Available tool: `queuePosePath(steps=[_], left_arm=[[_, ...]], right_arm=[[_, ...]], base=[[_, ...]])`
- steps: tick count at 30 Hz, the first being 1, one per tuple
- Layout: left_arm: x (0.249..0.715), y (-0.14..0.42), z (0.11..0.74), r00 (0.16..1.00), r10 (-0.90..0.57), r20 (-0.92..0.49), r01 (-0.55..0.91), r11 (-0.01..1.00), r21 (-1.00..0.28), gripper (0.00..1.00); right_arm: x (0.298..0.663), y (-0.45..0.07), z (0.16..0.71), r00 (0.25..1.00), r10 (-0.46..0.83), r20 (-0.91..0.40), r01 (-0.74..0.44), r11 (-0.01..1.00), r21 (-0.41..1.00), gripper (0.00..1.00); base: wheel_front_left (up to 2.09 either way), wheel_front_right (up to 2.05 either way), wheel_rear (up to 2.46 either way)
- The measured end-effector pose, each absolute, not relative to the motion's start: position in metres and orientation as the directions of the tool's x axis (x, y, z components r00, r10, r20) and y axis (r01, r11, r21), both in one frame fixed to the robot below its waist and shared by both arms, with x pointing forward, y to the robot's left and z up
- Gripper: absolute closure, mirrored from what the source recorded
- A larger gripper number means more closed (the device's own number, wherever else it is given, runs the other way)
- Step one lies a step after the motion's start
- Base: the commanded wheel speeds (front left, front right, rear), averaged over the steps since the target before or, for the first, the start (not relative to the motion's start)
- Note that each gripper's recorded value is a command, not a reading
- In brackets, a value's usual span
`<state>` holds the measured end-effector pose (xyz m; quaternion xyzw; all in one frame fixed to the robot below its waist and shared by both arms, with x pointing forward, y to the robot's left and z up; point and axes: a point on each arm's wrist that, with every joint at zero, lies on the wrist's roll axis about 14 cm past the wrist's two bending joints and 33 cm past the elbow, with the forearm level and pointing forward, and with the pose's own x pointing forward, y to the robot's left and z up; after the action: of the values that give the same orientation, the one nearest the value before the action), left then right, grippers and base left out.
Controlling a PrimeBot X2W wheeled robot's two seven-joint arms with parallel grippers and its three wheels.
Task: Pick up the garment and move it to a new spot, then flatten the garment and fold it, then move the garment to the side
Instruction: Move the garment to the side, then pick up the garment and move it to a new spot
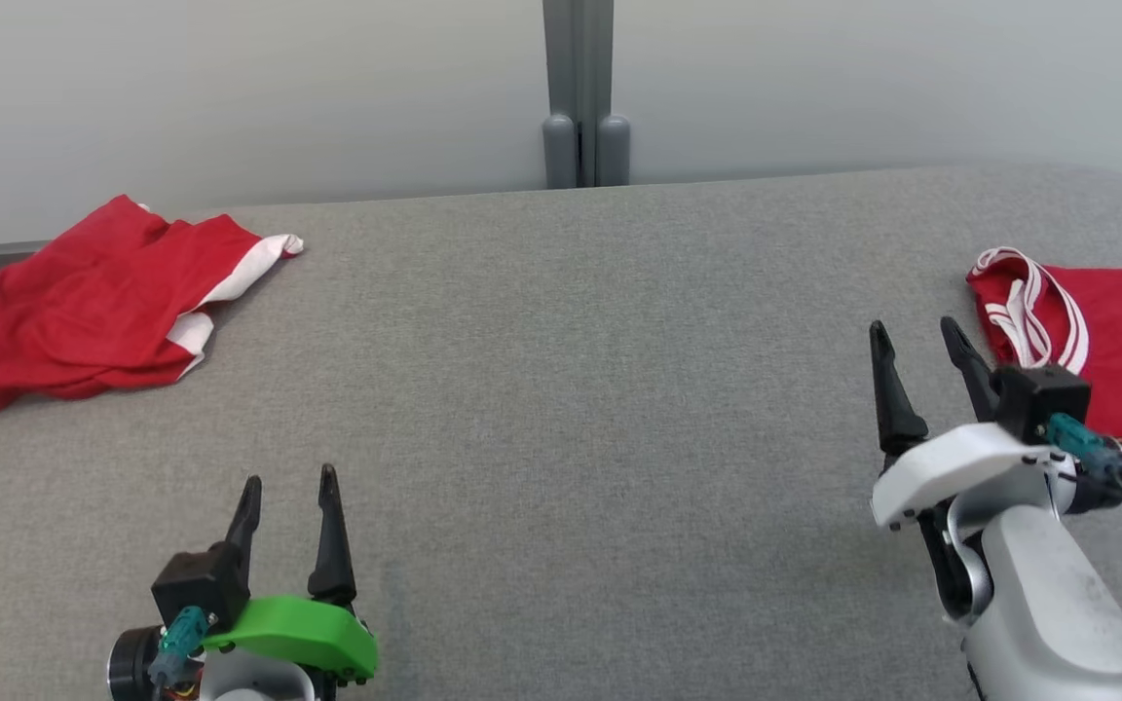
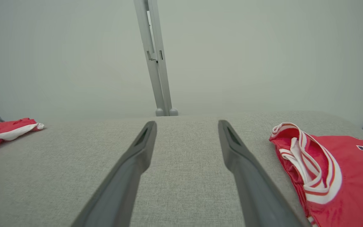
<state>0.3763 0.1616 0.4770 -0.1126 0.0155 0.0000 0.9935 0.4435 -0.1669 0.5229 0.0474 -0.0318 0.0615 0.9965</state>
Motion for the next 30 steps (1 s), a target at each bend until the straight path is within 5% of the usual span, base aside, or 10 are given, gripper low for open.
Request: queuePosePath(steps=[16, 30], left_arm=[[0.355, 0.167, 0.477, 0.999, 0.022, -0.024, -0.027, 0.973, -0.231, 0.00], [0.358, 0.161, 0.477, 1.000, 0.000, -0.025, -0.005, 0.972, -0.233, 0.00]], right_arm=[[0.382, -0.146, 0.504, 0.987, 0.148, 0.066, -0.157, 0.977, 0.147, 0.00], [0.375, -0.142, 0.503, 0.985, 0.163, 0.059, -0.170, 0.973, 0.159, 0.00]], base=[[0.00, 0.00, 0.00], [0.00, 0.00, 0.00]])
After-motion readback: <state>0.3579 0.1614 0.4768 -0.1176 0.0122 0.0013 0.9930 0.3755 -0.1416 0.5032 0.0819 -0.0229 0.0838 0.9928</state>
